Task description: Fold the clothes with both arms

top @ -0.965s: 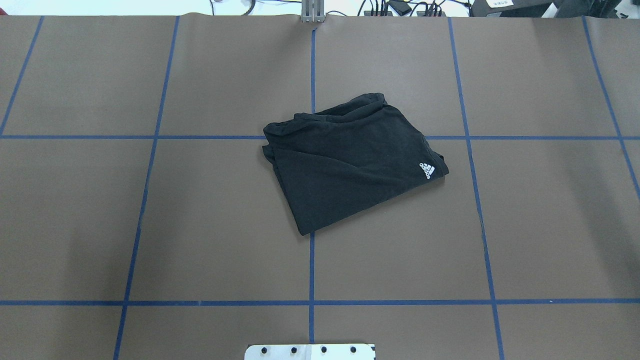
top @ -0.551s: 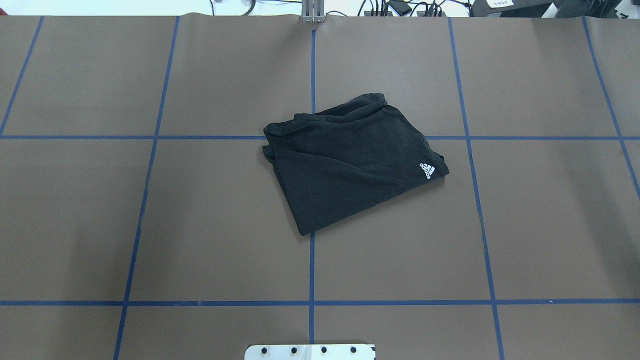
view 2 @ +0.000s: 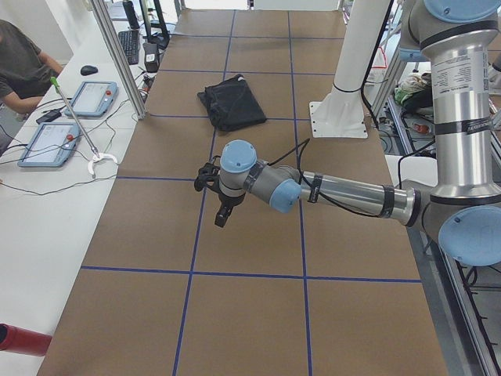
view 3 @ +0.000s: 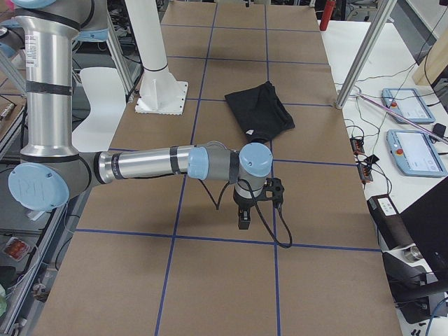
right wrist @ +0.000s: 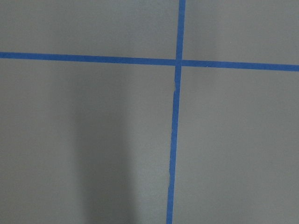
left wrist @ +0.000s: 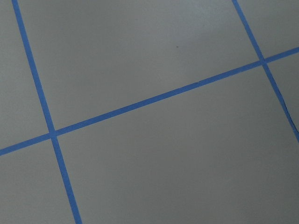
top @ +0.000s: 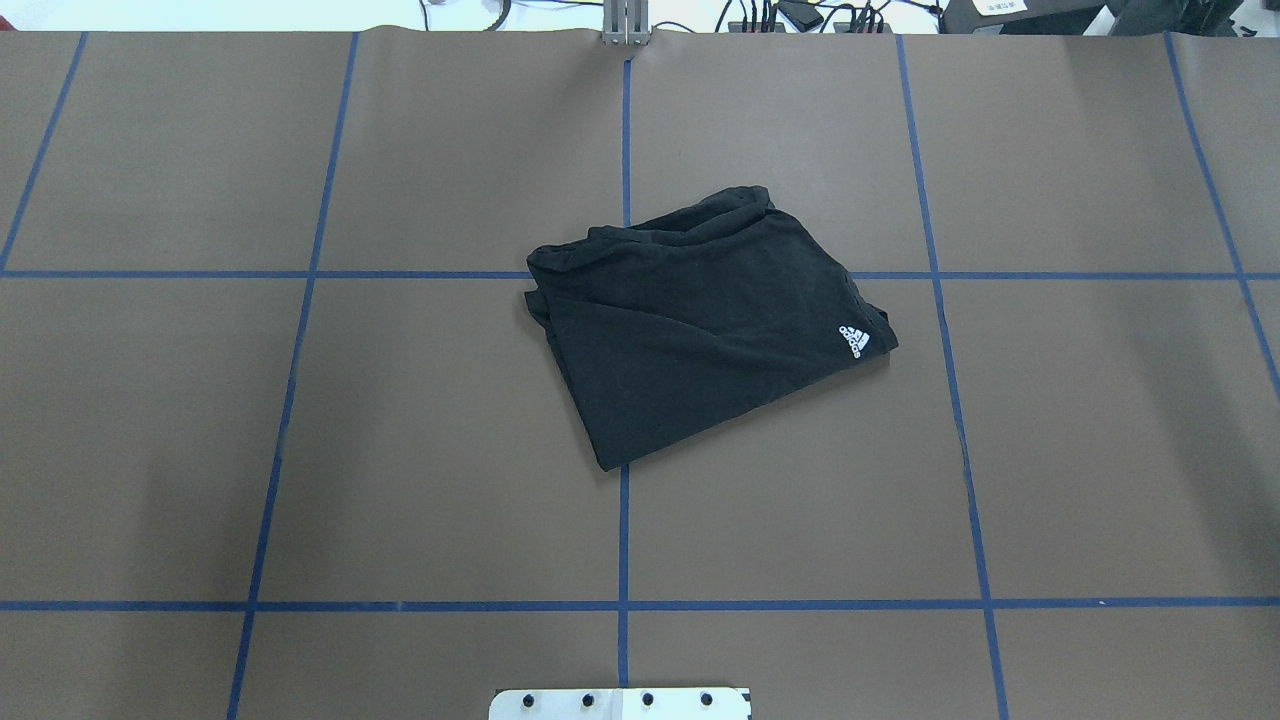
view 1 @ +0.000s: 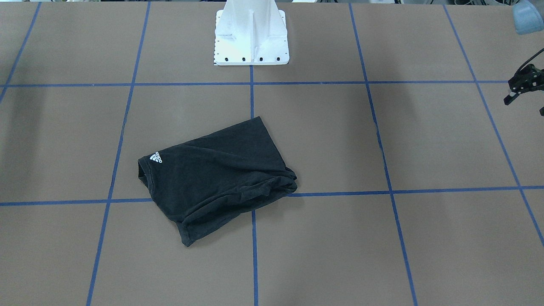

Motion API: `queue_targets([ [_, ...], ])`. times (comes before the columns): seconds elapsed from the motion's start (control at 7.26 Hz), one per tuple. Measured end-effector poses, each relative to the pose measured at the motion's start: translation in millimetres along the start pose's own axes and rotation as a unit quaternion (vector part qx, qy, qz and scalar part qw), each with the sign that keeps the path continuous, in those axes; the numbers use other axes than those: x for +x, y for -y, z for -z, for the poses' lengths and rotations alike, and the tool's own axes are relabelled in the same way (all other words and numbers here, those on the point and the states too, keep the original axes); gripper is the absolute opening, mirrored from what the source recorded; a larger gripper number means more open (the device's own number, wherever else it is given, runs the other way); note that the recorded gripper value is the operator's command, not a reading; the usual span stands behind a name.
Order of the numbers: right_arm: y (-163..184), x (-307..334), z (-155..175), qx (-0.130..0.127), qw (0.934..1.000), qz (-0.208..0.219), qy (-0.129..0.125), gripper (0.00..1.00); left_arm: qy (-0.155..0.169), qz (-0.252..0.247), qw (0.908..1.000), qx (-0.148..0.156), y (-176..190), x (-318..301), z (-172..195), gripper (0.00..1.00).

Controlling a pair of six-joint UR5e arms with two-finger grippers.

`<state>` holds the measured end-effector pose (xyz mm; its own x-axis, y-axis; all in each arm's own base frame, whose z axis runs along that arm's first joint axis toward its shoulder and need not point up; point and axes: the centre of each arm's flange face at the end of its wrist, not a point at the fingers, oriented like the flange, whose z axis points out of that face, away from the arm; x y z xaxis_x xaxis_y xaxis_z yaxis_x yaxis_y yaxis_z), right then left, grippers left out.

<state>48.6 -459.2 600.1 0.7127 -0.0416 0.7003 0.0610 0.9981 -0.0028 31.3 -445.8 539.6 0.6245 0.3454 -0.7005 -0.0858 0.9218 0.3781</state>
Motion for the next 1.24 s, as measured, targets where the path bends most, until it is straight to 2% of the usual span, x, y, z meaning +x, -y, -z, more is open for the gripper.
queue_targets([
  [1.24,1.4,-10.8,11.1,0.013,0.9998,0.013,-0.002,1.0,-0.001,0.002,1.0,0.0,-3.5,-0.4,1.4,0.99],
])
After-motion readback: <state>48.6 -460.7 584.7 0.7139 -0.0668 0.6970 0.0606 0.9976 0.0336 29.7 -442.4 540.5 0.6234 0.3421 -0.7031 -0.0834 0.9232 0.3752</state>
